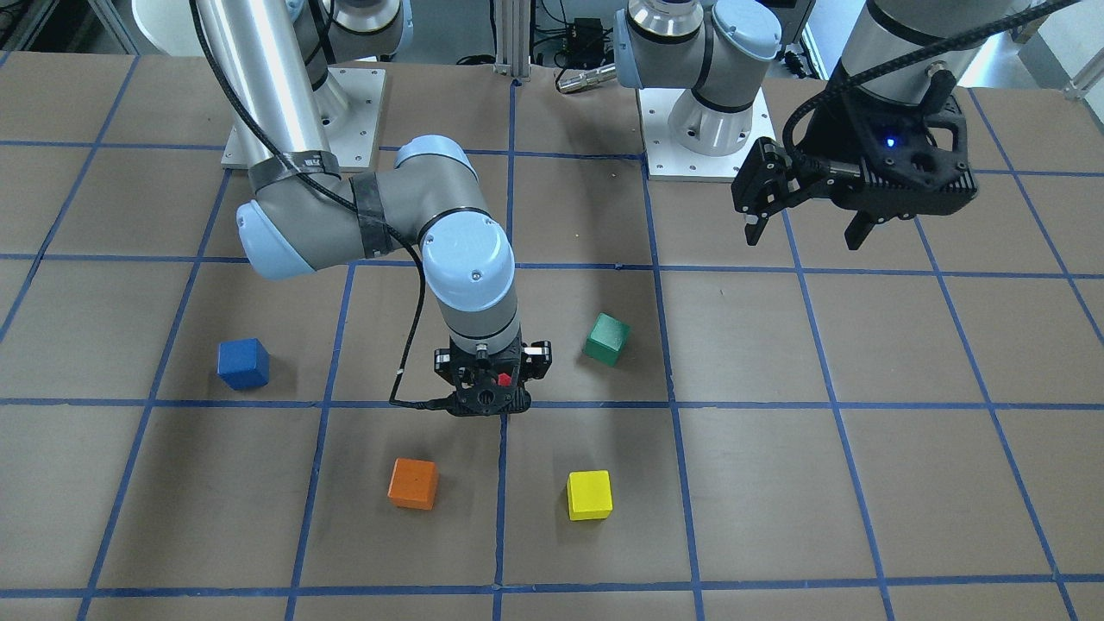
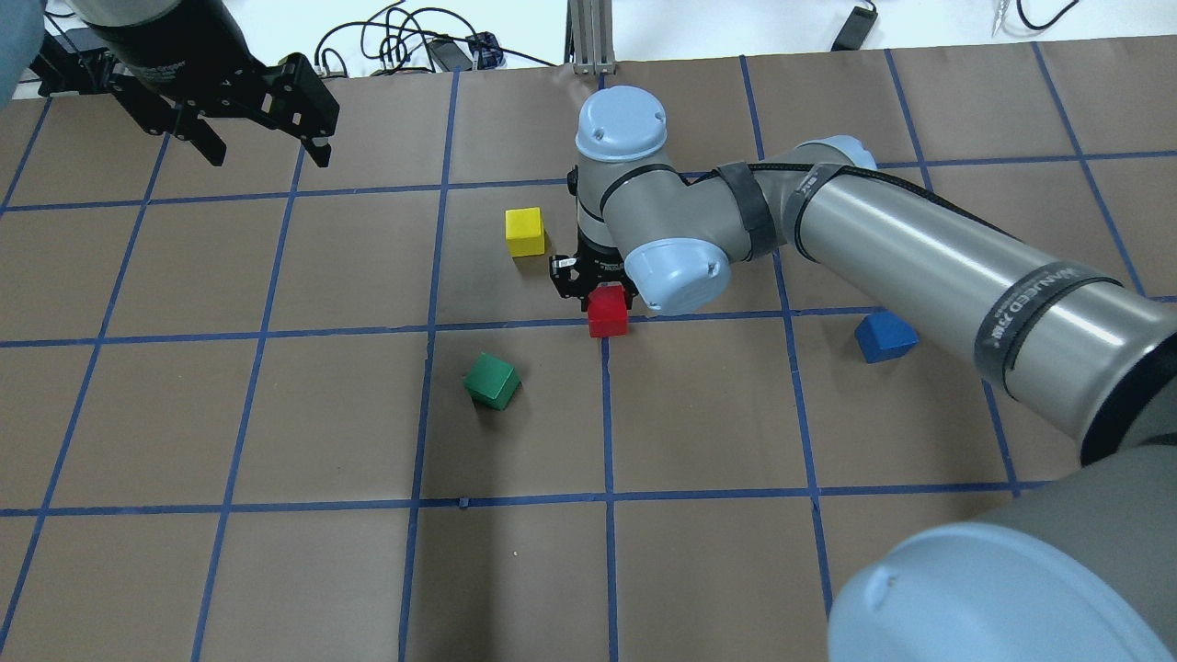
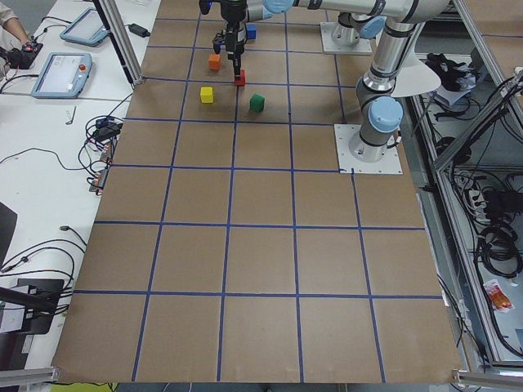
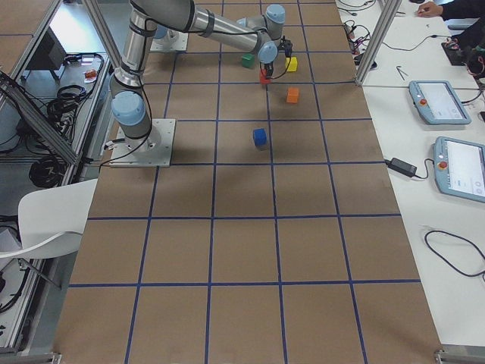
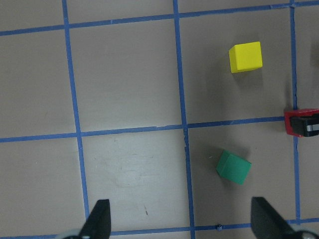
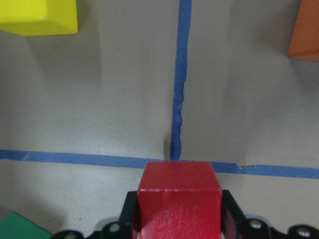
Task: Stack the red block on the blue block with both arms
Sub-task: 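Lift the red cube with the right gripper and carry it above the blue cube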
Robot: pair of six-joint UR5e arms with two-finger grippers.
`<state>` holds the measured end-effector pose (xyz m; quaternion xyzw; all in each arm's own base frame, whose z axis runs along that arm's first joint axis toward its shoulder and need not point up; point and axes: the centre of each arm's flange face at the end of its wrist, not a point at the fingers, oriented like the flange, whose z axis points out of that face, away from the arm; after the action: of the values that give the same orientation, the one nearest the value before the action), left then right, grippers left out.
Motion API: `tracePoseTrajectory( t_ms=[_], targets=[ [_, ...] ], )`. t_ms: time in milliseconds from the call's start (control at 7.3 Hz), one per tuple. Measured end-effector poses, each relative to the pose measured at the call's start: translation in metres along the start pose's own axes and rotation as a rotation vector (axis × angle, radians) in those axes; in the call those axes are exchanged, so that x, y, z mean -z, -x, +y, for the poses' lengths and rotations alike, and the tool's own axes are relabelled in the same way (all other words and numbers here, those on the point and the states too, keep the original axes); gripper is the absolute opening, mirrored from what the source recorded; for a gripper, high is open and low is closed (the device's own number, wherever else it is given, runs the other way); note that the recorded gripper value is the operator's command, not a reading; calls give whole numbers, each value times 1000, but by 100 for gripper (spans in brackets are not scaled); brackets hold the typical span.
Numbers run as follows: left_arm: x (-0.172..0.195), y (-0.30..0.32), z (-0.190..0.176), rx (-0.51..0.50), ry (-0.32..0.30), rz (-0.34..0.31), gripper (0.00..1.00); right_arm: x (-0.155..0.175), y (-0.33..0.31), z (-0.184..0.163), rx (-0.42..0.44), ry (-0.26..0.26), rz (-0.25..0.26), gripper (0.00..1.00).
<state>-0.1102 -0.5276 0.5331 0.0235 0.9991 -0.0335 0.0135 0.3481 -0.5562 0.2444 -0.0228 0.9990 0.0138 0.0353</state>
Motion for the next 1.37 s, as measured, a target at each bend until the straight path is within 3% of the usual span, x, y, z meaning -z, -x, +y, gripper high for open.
tracePoseTrajectory(
  t_ms=[274, 548, 822, 1096, 1370],
  targets=[
    [-1, 0, 1, 25, 12, 0, 100, 60, -39, -14, -58, 15, 5, 0],
    [-1, -1, 3, 28, 26, 0, 100, 136, -123, -20, -135, 32, 5, 0],
    [-1, -1, 3, 28, 27, 3, 100, 176, -217, -5, -168, 91, 5, 0],
    [0, -3, 5, 24, 26, 6, 100, 171, -293, 8, -130, 150, 1, 0],
    [-1, -5, 7, 21, 27, 6, 100, 143, -316, 16, -88, 145, 32, 0]
  ],
)
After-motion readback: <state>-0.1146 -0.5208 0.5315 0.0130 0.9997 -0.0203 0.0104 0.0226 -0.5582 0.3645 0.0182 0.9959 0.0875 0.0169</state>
